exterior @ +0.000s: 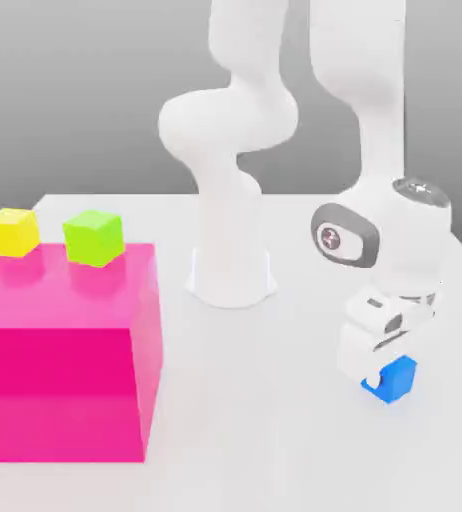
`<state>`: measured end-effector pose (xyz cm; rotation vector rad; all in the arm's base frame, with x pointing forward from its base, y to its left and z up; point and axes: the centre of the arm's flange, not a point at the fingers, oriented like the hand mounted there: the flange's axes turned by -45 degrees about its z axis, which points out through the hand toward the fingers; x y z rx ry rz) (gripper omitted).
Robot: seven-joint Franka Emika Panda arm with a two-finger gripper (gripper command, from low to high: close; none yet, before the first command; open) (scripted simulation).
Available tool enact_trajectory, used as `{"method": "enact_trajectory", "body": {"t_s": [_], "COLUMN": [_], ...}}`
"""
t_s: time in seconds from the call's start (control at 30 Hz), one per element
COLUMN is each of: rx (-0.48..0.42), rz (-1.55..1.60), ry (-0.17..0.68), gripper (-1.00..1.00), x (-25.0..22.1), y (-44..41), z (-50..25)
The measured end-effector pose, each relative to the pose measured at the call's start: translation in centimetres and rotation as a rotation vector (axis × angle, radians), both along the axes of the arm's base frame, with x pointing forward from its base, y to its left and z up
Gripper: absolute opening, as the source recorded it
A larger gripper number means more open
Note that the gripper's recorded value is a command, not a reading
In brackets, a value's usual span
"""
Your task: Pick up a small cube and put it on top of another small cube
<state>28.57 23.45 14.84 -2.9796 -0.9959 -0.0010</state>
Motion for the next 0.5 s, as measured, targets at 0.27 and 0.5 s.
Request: {"method": "enact_trajectory", "body": {"t_s": [0.27,0.5], "rx": [-0.002,-0.004], "rz": [-0.122,-0.422], "ry": [-0.005,-0.011], "gripper": [-1.00,-1.00], "x": [6.5,18.2], "y": [-4.4,-22.9], "z": [7.4,16.0]}}
